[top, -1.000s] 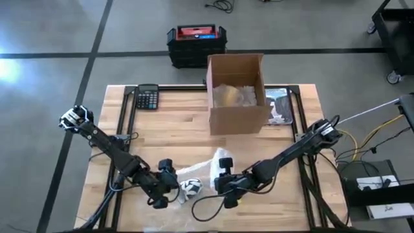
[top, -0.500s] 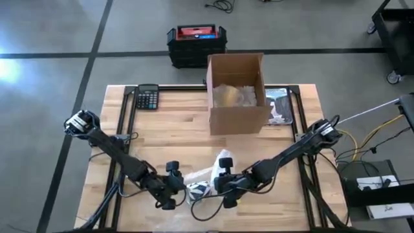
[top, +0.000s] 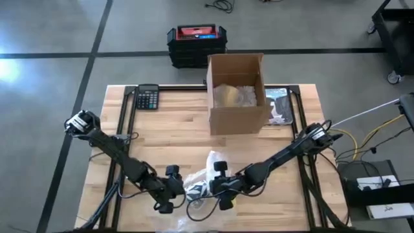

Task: Wrap mug
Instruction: Wrap the blue patterned mug with the transparent bubble wrap

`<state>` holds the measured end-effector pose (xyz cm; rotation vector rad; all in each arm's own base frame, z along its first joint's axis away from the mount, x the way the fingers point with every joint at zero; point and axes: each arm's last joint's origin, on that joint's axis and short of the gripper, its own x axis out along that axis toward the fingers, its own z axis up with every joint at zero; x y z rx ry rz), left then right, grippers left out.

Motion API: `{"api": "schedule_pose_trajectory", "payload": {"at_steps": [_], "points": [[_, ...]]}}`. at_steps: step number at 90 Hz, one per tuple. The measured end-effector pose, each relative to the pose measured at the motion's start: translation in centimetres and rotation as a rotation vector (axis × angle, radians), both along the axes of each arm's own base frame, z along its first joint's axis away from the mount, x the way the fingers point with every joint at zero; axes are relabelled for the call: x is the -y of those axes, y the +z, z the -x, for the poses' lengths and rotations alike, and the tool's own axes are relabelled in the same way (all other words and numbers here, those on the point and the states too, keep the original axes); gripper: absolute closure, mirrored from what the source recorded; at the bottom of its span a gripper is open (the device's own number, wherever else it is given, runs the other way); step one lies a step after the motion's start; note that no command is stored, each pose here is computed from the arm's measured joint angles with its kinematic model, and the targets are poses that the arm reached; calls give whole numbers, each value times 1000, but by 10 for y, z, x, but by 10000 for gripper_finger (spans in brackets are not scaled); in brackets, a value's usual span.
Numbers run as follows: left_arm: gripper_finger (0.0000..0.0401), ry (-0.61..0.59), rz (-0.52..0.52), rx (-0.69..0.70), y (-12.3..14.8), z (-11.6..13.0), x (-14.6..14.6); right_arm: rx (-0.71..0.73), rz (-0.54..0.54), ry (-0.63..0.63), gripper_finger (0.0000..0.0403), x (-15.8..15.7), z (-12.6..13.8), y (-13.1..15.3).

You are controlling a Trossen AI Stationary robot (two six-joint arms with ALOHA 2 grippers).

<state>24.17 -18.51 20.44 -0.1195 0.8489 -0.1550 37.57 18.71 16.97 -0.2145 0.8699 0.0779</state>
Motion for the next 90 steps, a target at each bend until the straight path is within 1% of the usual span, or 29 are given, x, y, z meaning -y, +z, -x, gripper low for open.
{"api": "schedule_pose_trajectory", "payload": {"at_steps": [16,33,39,46,52,60,68,77,83,90], "points": [[400,10,-33,24,3,-1,-3,53,1,40,403,-1,-4,4],[401,12,-28,34,22,3,-6,43,9,34,403,4,-6,4],[401,20,1,18,26,6,-8,46,9,32,403,5,-7,5],[401,6,79,-18,28,10,-4,46,9,30,403,6,-7,5],[401,0,102,-41,21,15,2,46,9,29,403,6,-7,5],[401,-2,107,-43,5,14,11,56,4,26,403,7,-9,6],[401,10,88,-43,-13,7,17,63,1,24,403,8,-9,6],[401,43,36,-11,-28,-3,19,71,-2,24,403,8,-10,7],[401,51,20,-3,-33,-9,20,67,-6,26,403,7,-10,6],[401,44,15,19,-27,-16,21,48,-10,22,403,7,-11,-1]]}}
